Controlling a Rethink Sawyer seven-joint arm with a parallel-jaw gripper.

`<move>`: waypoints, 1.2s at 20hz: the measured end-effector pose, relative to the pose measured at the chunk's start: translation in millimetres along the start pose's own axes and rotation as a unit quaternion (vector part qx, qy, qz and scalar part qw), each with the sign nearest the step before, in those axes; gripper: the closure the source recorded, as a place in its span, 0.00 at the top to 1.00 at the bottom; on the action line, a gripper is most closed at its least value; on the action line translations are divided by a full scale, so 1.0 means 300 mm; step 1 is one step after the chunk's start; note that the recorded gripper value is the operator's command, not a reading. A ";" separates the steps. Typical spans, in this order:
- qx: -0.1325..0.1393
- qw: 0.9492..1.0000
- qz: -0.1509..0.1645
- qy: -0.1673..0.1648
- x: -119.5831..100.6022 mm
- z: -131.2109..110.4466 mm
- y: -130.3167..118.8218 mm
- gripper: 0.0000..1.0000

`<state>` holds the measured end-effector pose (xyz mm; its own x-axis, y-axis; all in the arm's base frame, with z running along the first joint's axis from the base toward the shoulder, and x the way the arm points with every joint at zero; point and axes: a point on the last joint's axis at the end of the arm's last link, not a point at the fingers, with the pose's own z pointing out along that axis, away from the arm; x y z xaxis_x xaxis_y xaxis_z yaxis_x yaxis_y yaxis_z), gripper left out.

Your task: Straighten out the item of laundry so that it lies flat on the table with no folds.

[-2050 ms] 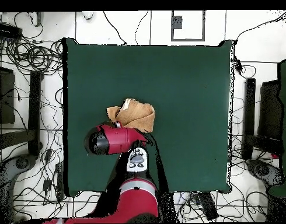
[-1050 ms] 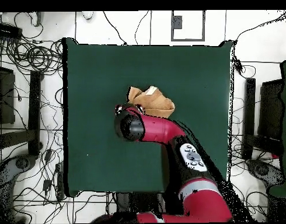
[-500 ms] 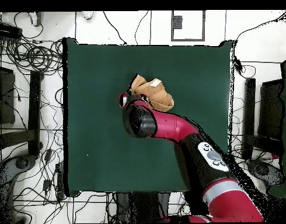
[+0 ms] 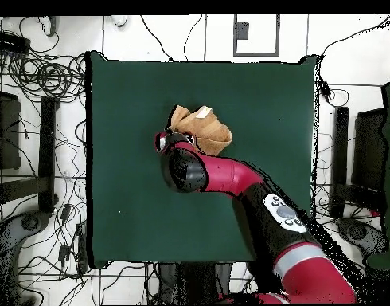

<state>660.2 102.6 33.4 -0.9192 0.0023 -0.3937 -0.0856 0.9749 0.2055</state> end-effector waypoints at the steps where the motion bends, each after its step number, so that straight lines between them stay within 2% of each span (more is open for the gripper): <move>1: -0.001 1.000 -0.003 0.001 0.002 0.002 0.015 0.00; 15: -0.008 1.000 -0.020 0.005 0.019 0.015 0.097 0.00; 16: -0.009 1.000 -0.021 0.006 0.020 0.016 0.103 1.00; 24: -0.009 1.000 -0.022 0.005 0.019 0.015 0.104 1.00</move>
<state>654.1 134.0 33.6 -0.9184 -0.0427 -0.3933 -0.1325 0.9699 0.2041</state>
